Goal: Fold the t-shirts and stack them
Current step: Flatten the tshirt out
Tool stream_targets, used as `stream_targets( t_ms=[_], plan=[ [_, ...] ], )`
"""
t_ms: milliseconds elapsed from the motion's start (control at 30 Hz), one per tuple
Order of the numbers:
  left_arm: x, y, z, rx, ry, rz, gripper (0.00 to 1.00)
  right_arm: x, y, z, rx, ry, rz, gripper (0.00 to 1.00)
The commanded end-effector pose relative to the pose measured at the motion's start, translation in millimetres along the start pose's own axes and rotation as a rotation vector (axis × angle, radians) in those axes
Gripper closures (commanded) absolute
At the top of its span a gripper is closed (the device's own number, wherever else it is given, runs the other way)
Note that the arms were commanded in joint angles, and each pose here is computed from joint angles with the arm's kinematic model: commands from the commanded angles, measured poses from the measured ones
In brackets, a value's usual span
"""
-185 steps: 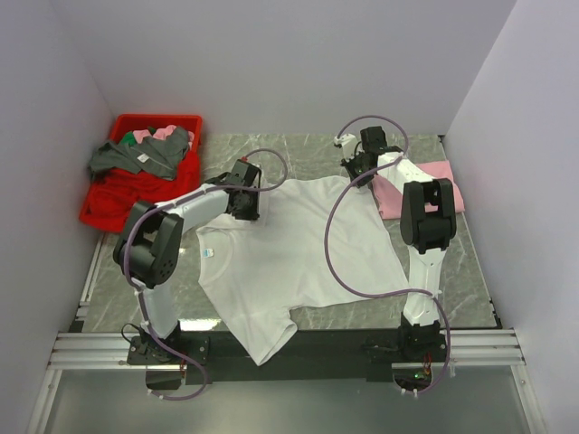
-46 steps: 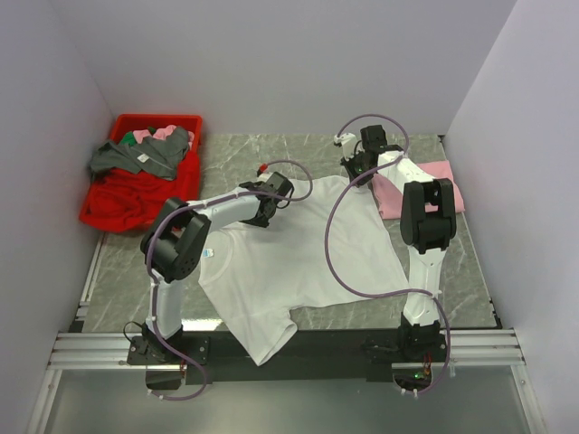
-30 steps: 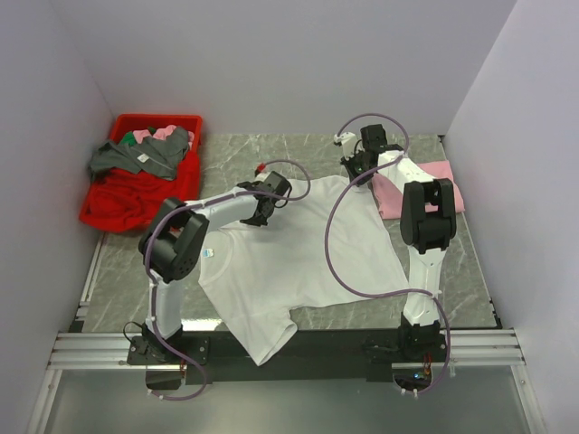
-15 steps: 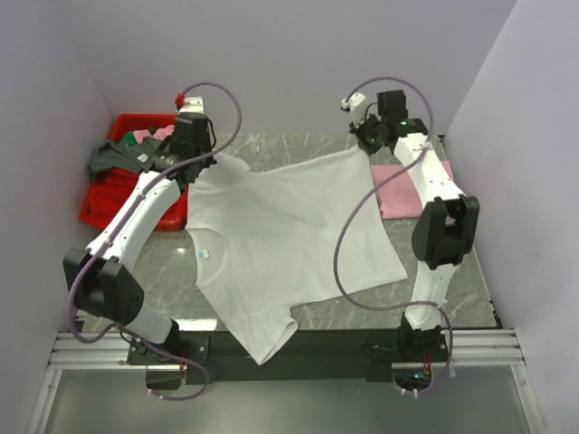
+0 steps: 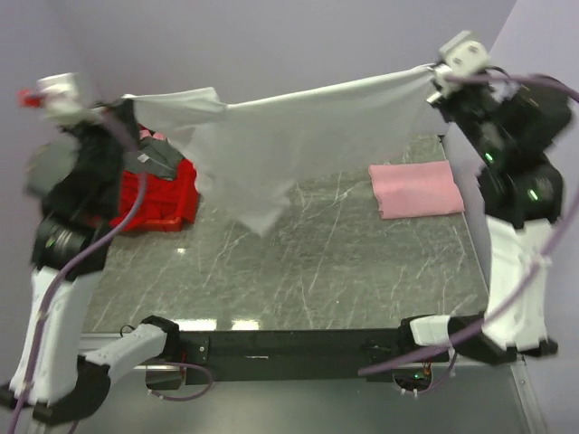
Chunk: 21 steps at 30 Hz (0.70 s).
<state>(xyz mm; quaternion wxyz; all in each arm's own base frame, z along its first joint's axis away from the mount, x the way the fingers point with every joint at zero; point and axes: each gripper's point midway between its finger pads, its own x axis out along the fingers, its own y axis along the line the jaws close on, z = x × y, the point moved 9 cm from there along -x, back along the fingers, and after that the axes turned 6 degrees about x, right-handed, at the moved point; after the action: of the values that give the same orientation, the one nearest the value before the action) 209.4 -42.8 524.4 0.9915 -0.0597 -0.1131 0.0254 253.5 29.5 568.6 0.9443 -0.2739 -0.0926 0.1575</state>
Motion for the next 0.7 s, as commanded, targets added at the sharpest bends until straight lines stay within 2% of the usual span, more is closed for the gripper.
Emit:
stream_targets(
  t_ms=[0,167,367,533,633,667],
  plan=[
    [-57,9,83,-0.127,-0.352,-0.125,0.99,-59,-18,52,0.005,-0.204,-0.142,1.00],
    [-95,6,125,-0.194,-0.505,-0.294,0.99,-121,-31,98,0.025,-0.337,-0.233,1.00],
    [-104,6,137,-0.221,-0.541,-0.331,0.99,-146,-38,108,0.014,-0.364,-0.321,1.00],
    [-90,3,119,-0.204,-0.485,-0.308,0.99,-132,-33,89,0.010,-0.295,-0.314,1.00],
    [-66,-1,86,-0.176,-0.387,-0.264,0.99,-106,-23,61,0.022,-0.219,-0.282,1.00],
    [-52,-5,61,-0.151,-0.316,-0.255,0.99,-84,-14,38,0.030,-0.158,-0.245,1.00]
  ],
)
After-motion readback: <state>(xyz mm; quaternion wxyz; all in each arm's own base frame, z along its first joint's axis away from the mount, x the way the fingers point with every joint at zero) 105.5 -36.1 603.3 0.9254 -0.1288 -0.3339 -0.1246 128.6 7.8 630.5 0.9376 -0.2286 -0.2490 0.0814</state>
